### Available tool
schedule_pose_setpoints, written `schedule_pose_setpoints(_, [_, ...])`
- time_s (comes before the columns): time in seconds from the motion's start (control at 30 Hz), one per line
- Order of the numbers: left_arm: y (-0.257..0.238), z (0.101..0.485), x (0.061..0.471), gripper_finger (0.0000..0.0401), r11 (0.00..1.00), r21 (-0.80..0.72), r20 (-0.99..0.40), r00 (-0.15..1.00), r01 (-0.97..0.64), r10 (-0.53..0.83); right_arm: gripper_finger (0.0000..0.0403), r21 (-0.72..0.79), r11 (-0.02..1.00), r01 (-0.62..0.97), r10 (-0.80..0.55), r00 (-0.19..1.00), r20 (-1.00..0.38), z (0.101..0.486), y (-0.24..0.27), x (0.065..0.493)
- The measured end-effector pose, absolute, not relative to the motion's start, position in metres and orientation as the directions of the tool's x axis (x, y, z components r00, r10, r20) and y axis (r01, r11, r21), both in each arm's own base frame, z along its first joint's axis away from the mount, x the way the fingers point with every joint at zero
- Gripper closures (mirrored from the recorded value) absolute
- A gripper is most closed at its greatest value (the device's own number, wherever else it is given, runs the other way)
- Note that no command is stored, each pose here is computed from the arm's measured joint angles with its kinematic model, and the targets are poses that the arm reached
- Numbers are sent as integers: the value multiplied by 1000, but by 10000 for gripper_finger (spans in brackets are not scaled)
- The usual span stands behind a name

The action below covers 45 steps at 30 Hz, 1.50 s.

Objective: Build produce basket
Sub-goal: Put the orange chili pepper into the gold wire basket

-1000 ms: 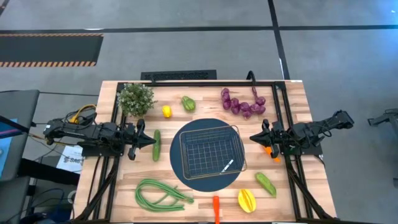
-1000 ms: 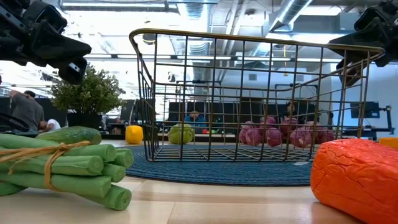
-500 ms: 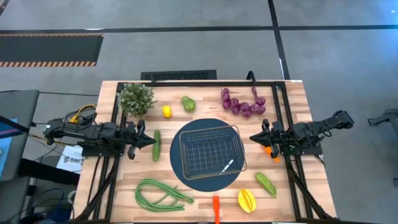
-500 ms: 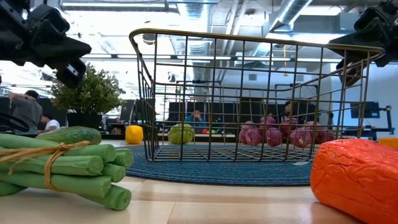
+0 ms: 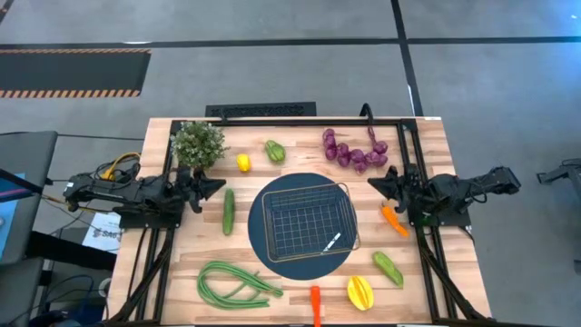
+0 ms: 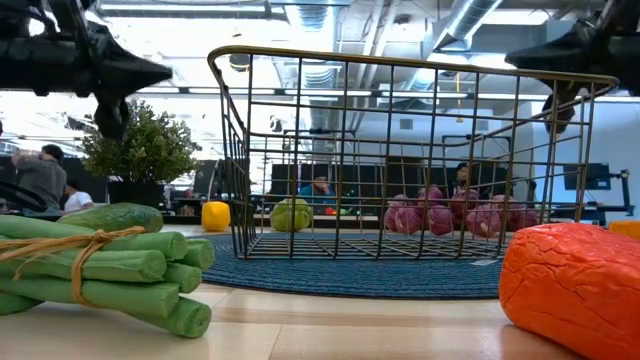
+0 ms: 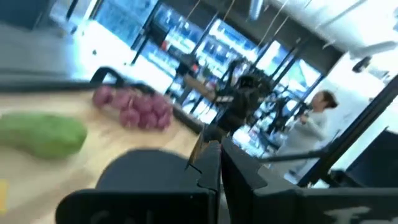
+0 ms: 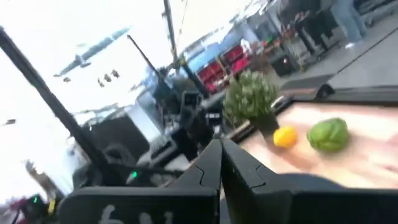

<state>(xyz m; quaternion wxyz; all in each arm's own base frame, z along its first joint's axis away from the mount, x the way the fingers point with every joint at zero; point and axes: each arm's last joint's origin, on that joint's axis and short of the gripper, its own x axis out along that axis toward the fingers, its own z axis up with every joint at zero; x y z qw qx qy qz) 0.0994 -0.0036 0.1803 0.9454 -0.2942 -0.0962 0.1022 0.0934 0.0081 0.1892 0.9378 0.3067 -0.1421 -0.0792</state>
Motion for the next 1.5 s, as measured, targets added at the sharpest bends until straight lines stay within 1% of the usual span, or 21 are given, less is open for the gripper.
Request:
schedule_pose_setpoints(0.13, [-3,187,98,401,829,-548,185,950,-112,250,369,600,796,82,-267,936,227,190,5,93])
schedule_pose_setpoints(0.5, [-4,187,98,401,829,-549,183,954,-102,238,369,624,774,104,-327,910,255,193,-1,93])
schedule_pose_setpoints(0.67, [-4,186,99,401,830,-549,180,955,-101,235,369,629,771,101,-332,906,262,194,-2,93])
schedule_pose_setpoints(0.8, [-4,186,99,401,830,-550,180,956,-96,230,369,638,769,40,-330,880,343,203,-2,90])
schedule_pose_setpoints(0.87, [-4,186,99,401,830,-549,180,957,-93,227,369,613,789,24,-309,879,363,208,-1,88])
schedule_pose_setpoints(0.97, [-4,186,99,401,825,-559,180,958,-88,225,369,593,804,38,-296,891,345,221,-1,85])
schedule_pose_setpoints(1.1, [-4,186,99,401,823,-563,181,959,-81,218,369,592,796,126,-302,930,208,240,-2,81])
schedule_pose_setpoints(1.27, [-5,186,99,401,823,-563,181,960,-76,212,365,614,742,271,-308,950,-48,275,-4,69])
schedule_pose_setpoints(1.37, [-5,186,99,401,823,-562,180,960,-76,212,353,610,693,385,-312,922,-228,295,-4,64])
schedule_pose_setpoints(1.5, [-5,186,99,401,824,-561,178,961,-78,212,332,555,637,535,-297,835,-463,316,-3,69])
